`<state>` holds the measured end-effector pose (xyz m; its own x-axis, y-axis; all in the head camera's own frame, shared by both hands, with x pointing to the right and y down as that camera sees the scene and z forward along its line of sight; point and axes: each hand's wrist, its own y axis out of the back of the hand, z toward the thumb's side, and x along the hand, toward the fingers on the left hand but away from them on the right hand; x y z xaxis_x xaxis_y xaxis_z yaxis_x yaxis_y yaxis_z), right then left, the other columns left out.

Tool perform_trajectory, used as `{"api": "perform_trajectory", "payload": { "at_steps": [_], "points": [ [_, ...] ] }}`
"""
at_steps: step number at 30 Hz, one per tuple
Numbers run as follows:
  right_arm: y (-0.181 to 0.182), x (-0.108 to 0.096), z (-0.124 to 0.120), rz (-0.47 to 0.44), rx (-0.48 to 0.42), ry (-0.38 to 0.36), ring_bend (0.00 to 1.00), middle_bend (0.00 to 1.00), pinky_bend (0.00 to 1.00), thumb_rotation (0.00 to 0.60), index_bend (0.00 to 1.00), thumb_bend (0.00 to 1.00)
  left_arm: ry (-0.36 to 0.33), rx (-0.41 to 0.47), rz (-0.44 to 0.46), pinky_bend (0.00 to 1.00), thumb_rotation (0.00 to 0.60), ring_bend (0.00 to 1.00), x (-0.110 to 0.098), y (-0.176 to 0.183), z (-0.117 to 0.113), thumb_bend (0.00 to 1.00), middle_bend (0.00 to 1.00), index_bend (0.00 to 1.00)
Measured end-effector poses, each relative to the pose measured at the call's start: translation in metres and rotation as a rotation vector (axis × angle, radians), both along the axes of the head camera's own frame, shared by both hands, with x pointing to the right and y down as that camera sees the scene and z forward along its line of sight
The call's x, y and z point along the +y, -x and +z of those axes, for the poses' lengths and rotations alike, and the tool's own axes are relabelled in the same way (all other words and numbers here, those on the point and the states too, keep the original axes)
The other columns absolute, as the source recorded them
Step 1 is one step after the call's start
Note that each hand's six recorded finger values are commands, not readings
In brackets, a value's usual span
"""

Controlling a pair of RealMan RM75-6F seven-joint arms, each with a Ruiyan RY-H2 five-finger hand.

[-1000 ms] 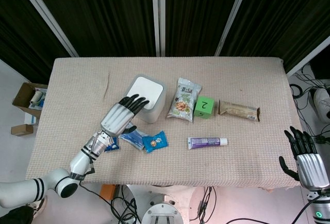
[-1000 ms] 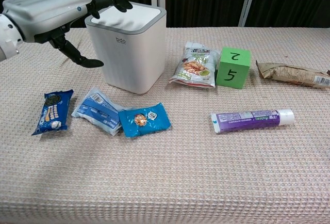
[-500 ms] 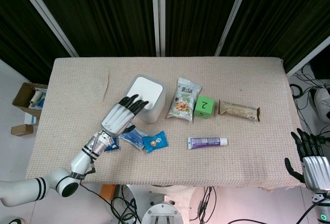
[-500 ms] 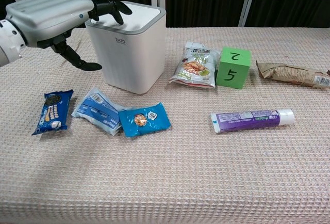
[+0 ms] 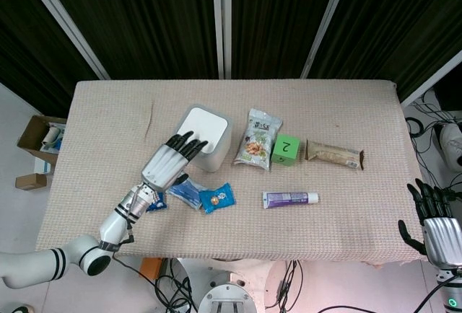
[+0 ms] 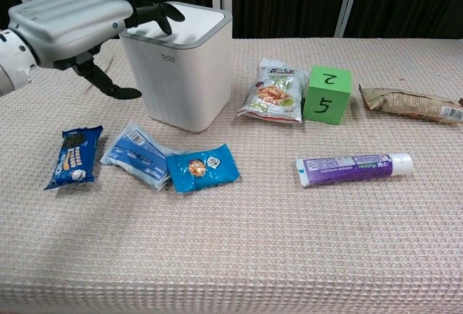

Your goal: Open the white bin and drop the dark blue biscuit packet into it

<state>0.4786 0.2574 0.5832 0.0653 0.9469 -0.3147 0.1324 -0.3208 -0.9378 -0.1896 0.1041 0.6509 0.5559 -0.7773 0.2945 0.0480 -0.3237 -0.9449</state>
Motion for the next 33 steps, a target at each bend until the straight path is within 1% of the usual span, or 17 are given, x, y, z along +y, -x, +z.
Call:
{"api": "perform_trajectory", "payload": {
  "at_steps": [2,4,7,9,11,14,16,17,22,23,26,29,33],
  "points": [
    [0.000,0.000,0.000,-0.001,-0.001,0.001,0.00,0.00,0.00,0.600,0.00,0.36,-0.031,0.021,-0.014,0.24,0.588,0.10,-0.002,0.002,-0.011,0.19,0.19,0.11],
    [0.000,0.000,-0.001,0.000,-0.001,0.001,0.00,0.00,0.00,0.600,0.00,0.36,-0.055,0.039,-0.026,0.24,0.583,0.10,-0.002,0.005,-0.022,0.19,0.18,0.11],
    [0.000,0.000,-0.002,0.001,0.000,-0.002,0.00,0.00,0.00,0.600,0.00,0.36,-0.078,0.054,-0.052,0.24,0.583,0.10,0.004,0.018,-0.039,0.18,0.17,0.11],
    [0.000,-0.001,-0.003,0.001,0.001,-0.004,0.00,0.00,0.00,0.600,0.00,0.36,-0.067,0.044,-0.071,0.25,0.583,0.10,0.013,0.032,-0.045,0.18,0.18,0.11],
    [0.001,-0.001,-0.002,-0.002,0.000,-0.004,0.00,0.00,0.00,0.600,0.00,0.36,-0.033,0.020,-0.079,0.25,0.583,0.10,0.027,0.046,-0.043,0.18,0.18,0.12],
    [0.003,-0.001,0.000,-0.007,-0.002,0.003,0.00,0.00,0.00,0.600,0.00,0.37,0.019,-0.029,-0.082,0.25,0.582,0.10,0.048,0.066,-0.033,0.18,0.18,0.15],
    [0.005,-0.001,0.002,-0.012,-0.001,0.009,0.00,0.00,0.00,0.600,0.00,0.37,0.052,-0.056,-0.079,0.25,0.579,0.10,0.060,0.076,-0.024,0.18,0.18,0.16],
    [0.006,0.000,0.003,-0.015,-0.001,0.012,0.00,0.00,0.00,0.600,0.00,0.37,0.079,-0.068,-0.076,0.25,0.579,0.10,0.067,0.080,-0.017,0.18,0.17,0.15],
    [0.009,0.000,0.003,-0.020,0.000,0.012,0.00,0.00,0.00,0.600,0.00,0.37,0.190,-0.082,-0.047,0.25,0.580,0.10,0.087,0.080,0.012,0.18,0.14,0.13],
    [0.008,0.000,0.002,-0.017,0.002,0.012,0.00,0.00,0.00,0.600,0.00,0.37,0.210,-0.076,-0.040,0.25,0.564,0.10,0.090,0.076,0.019,0.18,0.13,0.12],
    [0.006,0.001,0.000,-0.010,0.004,0.010,0.00,0.00,0.00,0.600,0.00,0.37,0.247,-0.080,-0.025,0.25,0.505,0.10,0.092,0.070,0.035,0.17,0.12,0.11],
    [0.004,0.002,-0.002,-0.003,0.006,0.008,0.00,0.00,0.00,0.600,0.00,0.37,0.283,-0.094,-0.022,0.26,0.504,0.10,0.091,0.067,0.050,0.17,0.12,0.11],
    [0.000,0.001,-0.003,0.005,0.008,0.009,0.00,0.00,0.00,0.600,0.00,0.37,0.327,-0.124,-0.044,0.28,0.504,0.10,0.088,0.072,0.067,0.18,0.12,0.11]
  ]
}}
